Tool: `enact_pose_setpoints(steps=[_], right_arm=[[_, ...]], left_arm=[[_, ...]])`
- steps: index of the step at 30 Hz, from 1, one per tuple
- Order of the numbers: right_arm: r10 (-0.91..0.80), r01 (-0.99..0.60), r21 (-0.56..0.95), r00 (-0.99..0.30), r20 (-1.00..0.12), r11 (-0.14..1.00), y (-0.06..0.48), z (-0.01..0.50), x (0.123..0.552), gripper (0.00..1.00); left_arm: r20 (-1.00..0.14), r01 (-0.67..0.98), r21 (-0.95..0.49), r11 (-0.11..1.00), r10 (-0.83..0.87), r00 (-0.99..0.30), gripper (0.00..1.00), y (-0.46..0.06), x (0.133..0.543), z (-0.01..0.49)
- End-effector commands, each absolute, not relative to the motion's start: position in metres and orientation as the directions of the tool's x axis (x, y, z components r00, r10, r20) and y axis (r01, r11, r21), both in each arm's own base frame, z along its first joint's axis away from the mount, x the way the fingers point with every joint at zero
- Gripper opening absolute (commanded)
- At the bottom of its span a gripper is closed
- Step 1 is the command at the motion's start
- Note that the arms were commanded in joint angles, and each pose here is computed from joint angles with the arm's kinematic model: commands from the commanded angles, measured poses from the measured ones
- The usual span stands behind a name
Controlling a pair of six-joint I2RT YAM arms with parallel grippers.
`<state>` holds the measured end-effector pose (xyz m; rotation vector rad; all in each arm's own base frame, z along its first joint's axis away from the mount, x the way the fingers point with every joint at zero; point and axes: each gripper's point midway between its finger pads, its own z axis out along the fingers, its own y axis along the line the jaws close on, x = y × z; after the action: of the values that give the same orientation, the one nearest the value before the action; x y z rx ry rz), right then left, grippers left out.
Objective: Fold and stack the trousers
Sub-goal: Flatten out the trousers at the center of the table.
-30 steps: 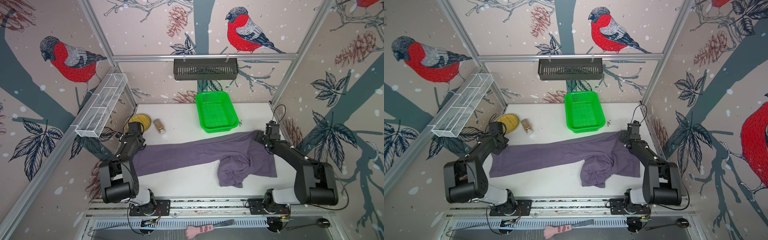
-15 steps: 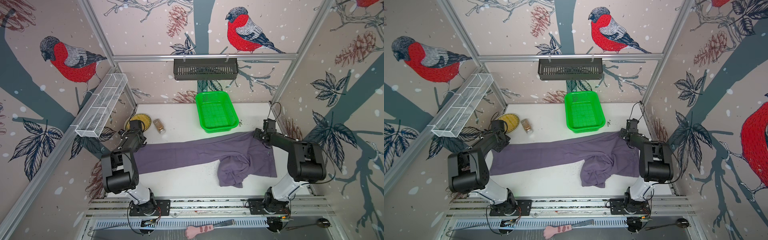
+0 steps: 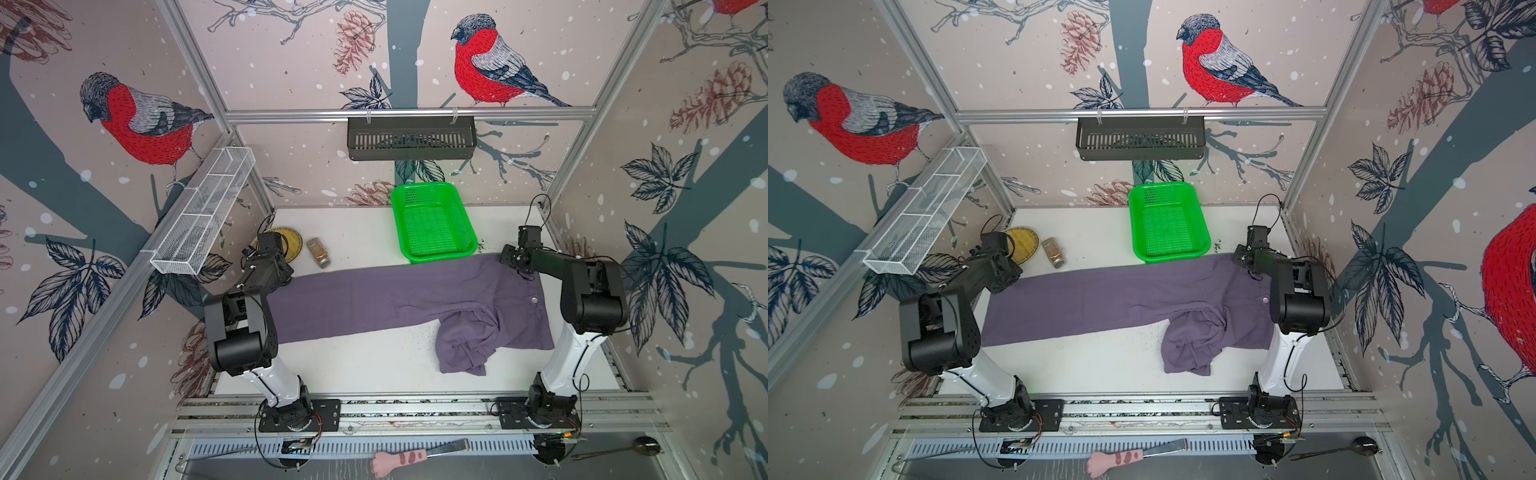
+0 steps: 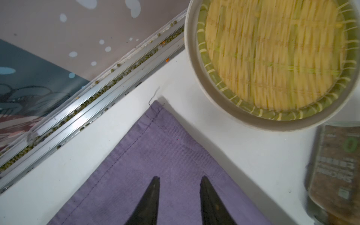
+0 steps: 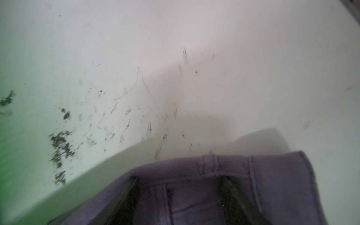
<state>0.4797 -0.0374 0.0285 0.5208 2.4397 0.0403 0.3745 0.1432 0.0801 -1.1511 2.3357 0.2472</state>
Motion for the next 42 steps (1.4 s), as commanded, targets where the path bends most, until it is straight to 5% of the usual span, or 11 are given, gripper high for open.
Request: enact_pose_setpoints(steps=[1,7,13,20,25,42], right_arm=[[0.384,0.372,0.134,-0.755,-0.531,0.918,-0.037,0.019,0.469,0.70],[0.362,0.363,0.123,-0.722,-0.590,0.924,-0.052,0.064,0.473,0.76],[0.350,0.359,0.123,-0.683,-0.641,0.925,-0.067,0.109,0.451,0.83],[0.451,0.448,0.154,-0.692,-0.564,0.881,-0.069,0.073,0.400,0.87],[0.518,0.547,0.115,-0.676,-0.524,0.830,-0.084,0.046,0.376,0.87],[0.499,0.577,-0.021,-0.724,-0.476,0.817,-0.113,0.006,0.382,0.63]], left_arm=[[-0.542,-0.750,-0.076,0.657,-0.659,-0.522,0.43,0.142,0.381,0.096],[-0.594,-0.734,-0.087,0.674,-0.626,-0.505,0.52,0.142,0.370,0.138],[-0.528,-0.647,-0.220,0.730,-0.647,-0.550,0.62,0.102,0.342,0.140],[-0.383,-0.586,-0.384,0.714,-0.700,-0.602,0.72,0.046,0.308,0.093],[-0.359,-0.602,-0.339,0.723,-0.691,-0.627,0.73,0.038,0.292,0.065],[-0.338,-0.680,-0.206,0.703,-0.704,-0.625,0.70,0.060,0.282,0.021]])
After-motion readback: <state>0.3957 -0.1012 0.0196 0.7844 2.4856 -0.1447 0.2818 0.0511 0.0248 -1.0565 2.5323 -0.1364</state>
